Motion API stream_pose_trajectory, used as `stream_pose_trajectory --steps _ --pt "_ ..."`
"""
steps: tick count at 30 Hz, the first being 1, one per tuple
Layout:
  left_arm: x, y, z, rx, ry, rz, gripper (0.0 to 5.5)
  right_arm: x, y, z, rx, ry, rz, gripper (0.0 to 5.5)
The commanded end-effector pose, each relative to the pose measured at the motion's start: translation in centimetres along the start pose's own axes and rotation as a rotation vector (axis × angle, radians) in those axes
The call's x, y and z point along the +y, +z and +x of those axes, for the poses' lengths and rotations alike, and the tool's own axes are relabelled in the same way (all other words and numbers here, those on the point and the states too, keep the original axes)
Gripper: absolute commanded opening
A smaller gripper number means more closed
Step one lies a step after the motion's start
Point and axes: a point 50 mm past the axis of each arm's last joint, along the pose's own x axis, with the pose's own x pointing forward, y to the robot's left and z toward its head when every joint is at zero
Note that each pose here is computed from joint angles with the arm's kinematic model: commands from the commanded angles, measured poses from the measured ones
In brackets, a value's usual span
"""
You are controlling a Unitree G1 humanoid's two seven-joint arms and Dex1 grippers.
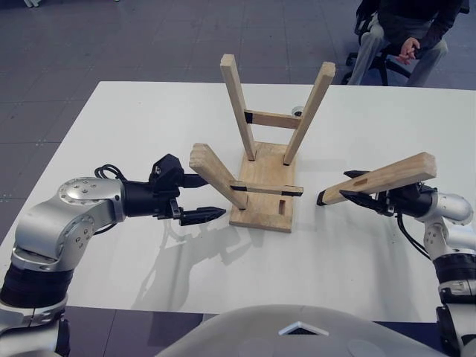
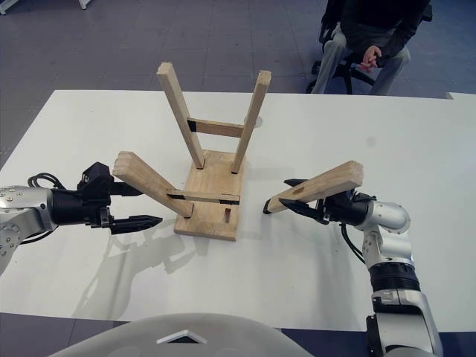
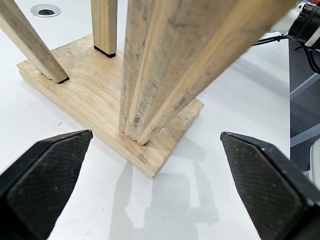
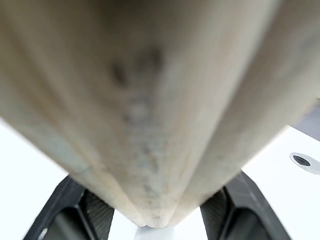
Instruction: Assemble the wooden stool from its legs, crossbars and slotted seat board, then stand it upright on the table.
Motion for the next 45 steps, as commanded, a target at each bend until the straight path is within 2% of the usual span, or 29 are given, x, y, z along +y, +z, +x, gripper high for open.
stream_pose_trajectory --steps 1,4,9,22,28,37,45 --pt "0.4 0.6 -0.2 0.009 0.007 0.036 4.75 3.2 -4.4 -1.5 0.265 0.072 0.237 2.02" --pt "0.4 0.6 -0.2 0.013 0.003 0.036 4.75 2.1 -0.6 1.2 0.125 0.099 0.122 2.02" --pt "0.6 0.7 -0.1 0.017 0.0 0.039 4.75 3.7 2.7 4.4 0.012 0.165 0.066 2.02" --pt "0.3 0.6 0.1 0.016 -0.007 0.031 4.75 1.7 6.6 5.4 -0.03 0.149 -0.048 2.02" --pt "0.2 0.7 0.2 0.019 -0.013 0.031 4.75 2.8 5.7 6.6 -0.052 0.181 -0.006 2.02" --pt "0.3 1.1 0.2 0.028 -0.028 0.035 4.75 2.5 4.5 6.9 -0.044 0.152 0.01 2.02" --pt "0.4 1.1 0.2 0.033 -0.025 0.032 4.75 3.5 3.4 7.5 -0.044 0.175 0.04 2.02"
